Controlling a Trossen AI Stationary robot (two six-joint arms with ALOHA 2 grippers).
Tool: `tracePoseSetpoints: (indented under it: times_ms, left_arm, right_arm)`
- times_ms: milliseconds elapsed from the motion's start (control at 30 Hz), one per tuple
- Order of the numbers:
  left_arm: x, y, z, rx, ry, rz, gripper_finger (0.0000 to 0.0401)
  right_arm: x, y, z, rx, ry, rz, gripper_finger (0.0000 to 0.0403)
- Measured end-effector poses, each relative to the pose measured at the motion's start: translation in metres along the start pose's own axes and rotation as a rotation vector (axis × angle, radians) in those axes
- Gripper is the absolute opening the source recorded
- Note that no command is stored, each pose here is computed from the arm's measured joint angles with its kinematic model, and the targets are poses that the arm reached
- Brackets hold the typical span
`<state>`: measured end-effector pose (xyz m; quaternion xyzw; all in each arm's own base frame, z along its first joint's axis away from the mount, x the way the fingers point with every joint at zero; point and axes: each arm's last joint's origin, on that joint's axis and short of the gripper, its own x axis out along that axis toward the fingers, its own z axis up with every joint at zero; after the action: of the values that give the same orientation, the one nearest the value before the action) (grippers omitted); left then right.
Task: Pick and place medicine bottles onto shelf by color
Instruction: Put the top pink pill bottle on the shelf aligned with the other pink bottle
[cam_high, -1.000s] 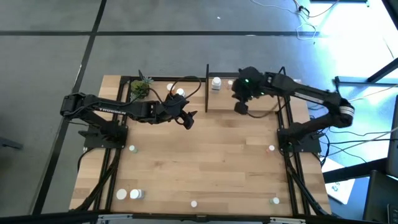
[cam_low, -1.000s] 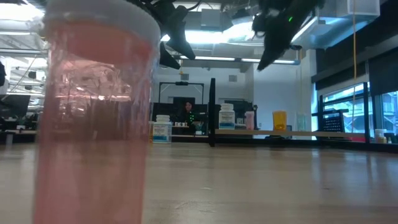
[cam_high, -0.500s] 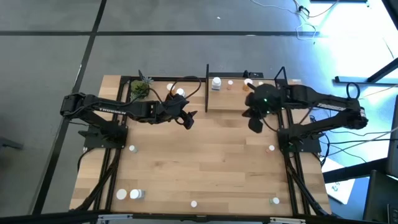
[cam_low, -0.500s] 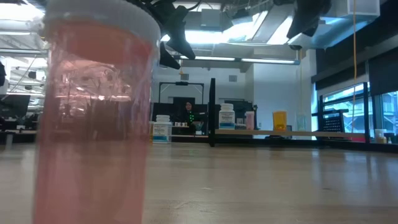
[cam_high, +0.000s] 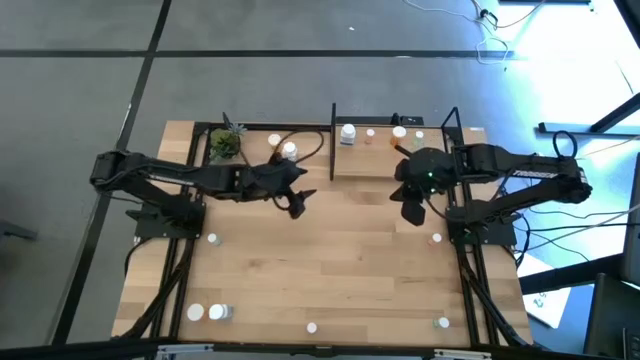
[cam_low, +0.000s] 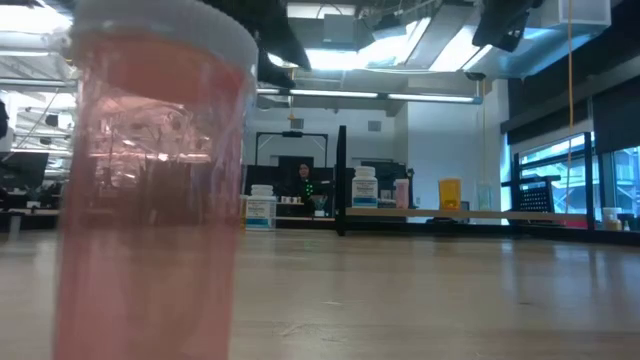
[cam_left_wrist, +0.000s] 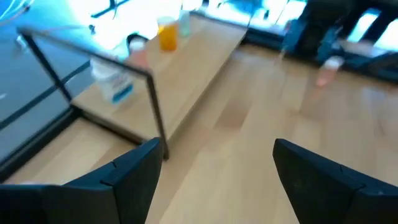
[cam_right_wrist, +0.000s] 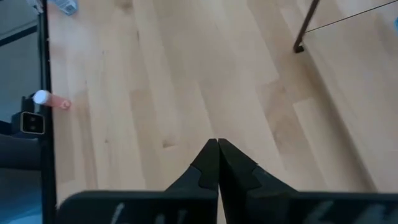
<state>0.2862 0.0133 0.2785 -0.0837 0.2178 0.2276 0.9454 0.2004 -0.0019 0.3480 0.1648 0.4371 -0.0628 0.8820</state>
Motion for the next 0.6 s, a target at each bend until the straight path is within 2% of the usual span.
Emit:
tracePoseSetpoints:
  times_ms: [200, 333, 467, 600]
  left_arm:
    - [-0.046, 0.008, 0.003, -0.039, 0.040, -0.013, 0.0298]
    - [-0.076, 0.012, -0.009, -0.033, 0.147, -0.024, 0.0298]
    - [-0.103, 0.016, -0.022, -0.123, 0.258, -0.020, 0.0298]
    - [-0.118, 0.013, -0.033, -0.209, 0.351, -0.028, 0.0298]
  right_arm:
    - [0.000, 0.005, -0.001, 0.004, 0.000, 0.019, 0.0003]
    - [0.000, 0.008, -0.001, -0.003, -0.009, 0.031, 0.0004]
    - [0.000, 0.010, -0.001, -0.012, -0.008, 0.037, 0.0004]
    - [0.000, 0.010, -0.001, -0.013, -0.009, 0.037, 0.0005]
